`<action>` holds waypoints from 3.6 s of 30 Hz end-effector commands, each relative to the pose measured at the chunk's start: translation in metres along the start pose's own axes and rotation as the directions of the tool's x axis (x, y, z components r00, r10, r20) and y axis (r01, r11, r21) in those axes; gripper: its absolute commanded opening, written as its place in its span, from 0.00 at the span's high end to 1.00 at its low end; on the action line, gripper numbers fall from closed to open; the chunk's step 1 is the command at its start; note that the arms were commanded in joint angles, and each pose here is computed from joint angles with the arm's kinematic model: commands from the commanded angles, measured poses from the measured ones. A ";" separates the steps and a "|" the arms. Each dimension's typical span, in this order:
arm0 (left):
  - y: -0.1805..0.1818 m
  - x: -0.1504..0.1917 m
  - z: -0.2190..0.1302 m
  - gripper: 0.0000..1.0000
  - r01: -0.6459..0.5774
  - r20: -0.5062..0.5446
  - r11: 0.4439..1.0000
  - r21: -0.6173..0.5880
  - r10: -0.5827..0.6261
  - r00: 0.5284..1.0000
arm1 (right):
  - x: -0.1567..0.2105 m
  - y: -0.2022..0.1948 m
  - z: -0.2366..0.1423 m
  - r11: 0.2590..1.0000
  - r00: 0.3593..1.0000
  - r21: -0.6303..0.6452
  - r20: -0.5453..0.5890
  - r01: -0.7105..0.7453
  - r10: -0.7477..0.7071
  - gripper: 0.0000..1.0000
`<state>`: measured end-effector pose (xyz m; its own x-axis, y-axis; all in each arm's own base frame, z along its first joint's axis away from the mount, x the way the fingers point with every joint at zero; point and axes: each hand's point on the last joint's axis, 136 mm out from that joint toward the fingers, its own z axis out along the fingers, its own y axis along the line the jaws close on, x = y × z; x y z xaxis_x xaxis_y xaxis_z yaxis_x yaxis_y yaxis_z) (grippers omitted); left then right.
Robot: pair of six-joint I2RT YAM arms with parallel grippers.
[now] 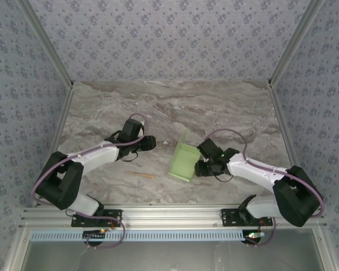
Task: Fold the paper box
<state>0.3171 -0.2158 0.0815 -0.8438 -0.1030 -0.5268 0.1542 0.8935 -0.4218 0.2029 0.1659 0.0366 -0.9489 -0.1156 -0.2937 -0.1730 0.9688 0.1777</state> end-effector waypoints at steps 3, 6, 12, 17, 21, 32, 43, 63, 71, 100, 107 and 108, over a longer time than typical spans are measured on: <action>0.003 0.013 -0.014 0.52 0.001 -0.006 1.000 -0.003 -0.001 1.000 | -0.020 -0.015 -0.024 0.999 0.995 -0.012 0.094 -0.039 0.040 0.47; 0.002 0.033 -0.016 0.52 -0.014 -0.054 1.000 -0.004 0.014 0.998 | -0.039 -0.023 -0.030 0.994 0.986 -0.083 0.147 -0.067 0.079 0.44; 0.005 0.074 -0.029 0.60 -0.045 -0.146 0.999 0.002 0.045 0.988 | -0.090 -0.044 -0.028 0.973 0.960 -0.176 0.209 -0.152 0.188 0.50; -0.019 0.107 -0.036 0.67 -0.070 -0.207 0.993 0.099 0.089 0.974 | -0.114 -0.062 -0.011 0.984 0.968 -0.081 0.185 -0.156 0.169 0.59; -0.033 0.133 -0.034 0.76 -0.046 -0.275 0.986 0.160 0.090 0.957 | -0.125 -0.064 0.007 0.990 0.981 -0.045 0.135 -0.133 0.138 0.63; -0.065 0.156 -0.008 0.87 0.096 -0.339 0.948 0.302 0.013 0.941 | -0.107 -0.042 0.033 0.996 0.999 -0.070 0.012 -0.048 0.049 0.68; -0.064 0.128 0.007 0.88 0.100 -0.255 0.959 0.263 -0.031 0.966 | -0.078 -0.045 0.023 0.996 0.998 -0.067 -0.001 -0.058 0.058 0.70; -0.023 0.026 -0.013 0.81 0.051 -0.006 0.988 0.146 -0.051 0.999 | -0.060 -0.027 -0.024 0.989 0.988 -0.150 0.152 -0.008 0.031 0.47; -0.012 0.013 -0.023 0.79 0.059 0.024 0.989 0.135 -0.063 0.998 | -0.068 -0.003 0.003 0.975 0.986 -0.194 0.147 0.105 -0.077 0.45; 0.004 0.018 -0.021 0.78 0.045 0.001 0.995 0.085 -0.045 0.999 | -0.107 -0.036 0.035 0.992 0.973 0.001 0.198 -0.125 0.122 0.75; 0.011 0.044 -0.024 0.68 0.011 -0.091 0.999 0.042 -0.007 0.996 | -0.119 -0.030 0.028 0.989 0.960 -0.014 0.241 -0.144 0.143 0.67; 0.011 0.051 -0.025 0.66 0.002 -0.108 0.999 0.032 0.001 0.994 | -0.119 -0.030 0.026 0.990 0.960 -0.011 0.242 -0.141 0.140 0.65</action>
<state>0.2750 -0.2017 0.0699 -0.8814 -0.1093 -0.4596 0.1476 0.8604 -0.4878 0.3171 0.1553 0.0293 -0.8914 0.0498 -0.4505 -0.0623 0.9711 0.2305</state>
